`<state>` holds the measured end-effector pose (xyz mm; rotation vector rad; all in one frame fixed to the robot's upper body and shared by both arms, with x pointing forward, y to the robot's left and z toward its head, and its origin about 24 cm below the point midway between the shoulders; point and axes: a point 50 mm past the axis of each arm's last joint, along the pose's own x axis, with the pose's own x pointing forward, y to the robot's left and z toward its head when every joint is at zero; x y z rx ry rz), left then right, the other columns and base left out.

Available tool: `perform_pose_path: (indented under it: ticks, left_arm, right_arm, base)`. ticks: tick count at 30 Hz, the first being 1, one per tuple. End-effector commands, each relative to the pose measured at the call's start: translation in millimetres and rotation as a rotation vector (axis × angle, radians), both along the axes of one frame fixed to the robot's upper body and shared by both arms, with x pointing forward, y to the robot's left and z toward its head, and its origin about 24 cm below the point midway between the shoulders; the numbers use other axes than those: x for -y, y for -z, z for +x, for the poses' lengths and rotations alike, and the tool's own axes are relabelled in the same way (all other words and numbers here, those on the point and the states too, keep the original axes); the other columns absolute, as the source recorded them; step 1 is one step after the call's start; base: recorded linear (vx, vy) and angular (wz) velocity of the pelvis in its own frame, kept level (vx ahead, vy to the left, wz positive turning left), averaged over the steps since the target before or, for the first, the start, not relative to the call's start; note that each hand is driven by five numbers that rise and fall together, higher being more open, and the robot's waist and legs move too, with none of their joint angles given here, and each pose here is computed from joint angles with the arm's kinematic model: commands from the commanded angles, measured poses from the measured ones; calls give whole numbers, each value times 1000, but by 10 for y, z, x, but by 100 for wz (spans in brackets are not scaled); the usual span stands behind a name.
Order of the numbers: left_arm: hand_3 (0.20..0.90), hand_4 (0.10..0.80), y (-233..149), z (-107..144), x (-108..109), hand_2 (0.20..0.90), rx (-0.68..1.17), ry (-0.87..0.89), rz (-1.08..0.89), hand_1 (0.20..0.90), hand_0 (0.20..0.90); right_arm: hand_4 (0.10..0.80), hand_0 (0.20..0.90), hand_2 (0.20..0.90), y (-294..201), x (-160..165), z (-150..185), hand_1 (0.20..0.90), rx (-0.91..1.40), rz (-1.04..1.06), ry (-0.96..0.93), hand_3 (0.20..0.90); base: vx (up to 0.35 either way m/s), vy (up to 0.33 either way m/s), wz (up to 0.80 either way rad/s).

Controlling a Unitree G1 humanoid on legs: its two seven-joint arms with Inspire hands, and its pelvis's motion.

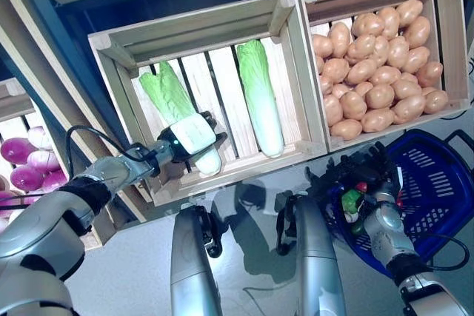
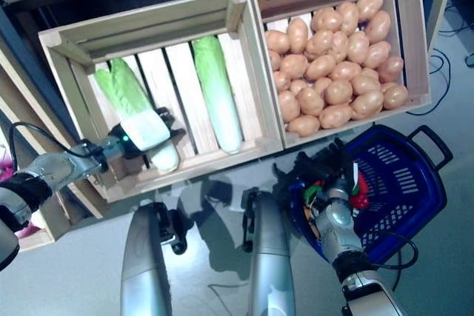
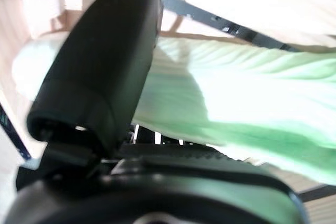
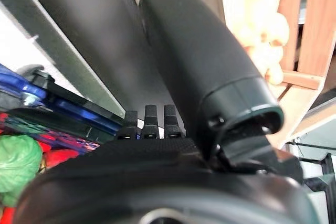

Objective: Put vegetables into the basket

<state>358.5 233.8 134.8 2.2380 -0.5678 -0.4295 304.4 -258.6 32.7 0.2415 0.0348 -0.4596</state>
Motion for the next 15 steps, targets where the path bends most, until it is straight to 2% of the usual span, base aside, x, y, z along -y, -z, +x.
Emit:
perform_pose_path:
  ticks: [1,15]
  left_arm:
    - [300,400,20,-62,-642,300,-68,-327,131,300,300]
    - [300,400,142,-125,-598,300,-144,-306,20,300,300]
  right_arm:
    - [800,900,900,-505,324,-7,900,262,-20,139,900]
    - [800,900,900,-488,249,16,900,267,-25,107,900]
  base:
    - [16,-31,-8]
    - [44,12,-5]
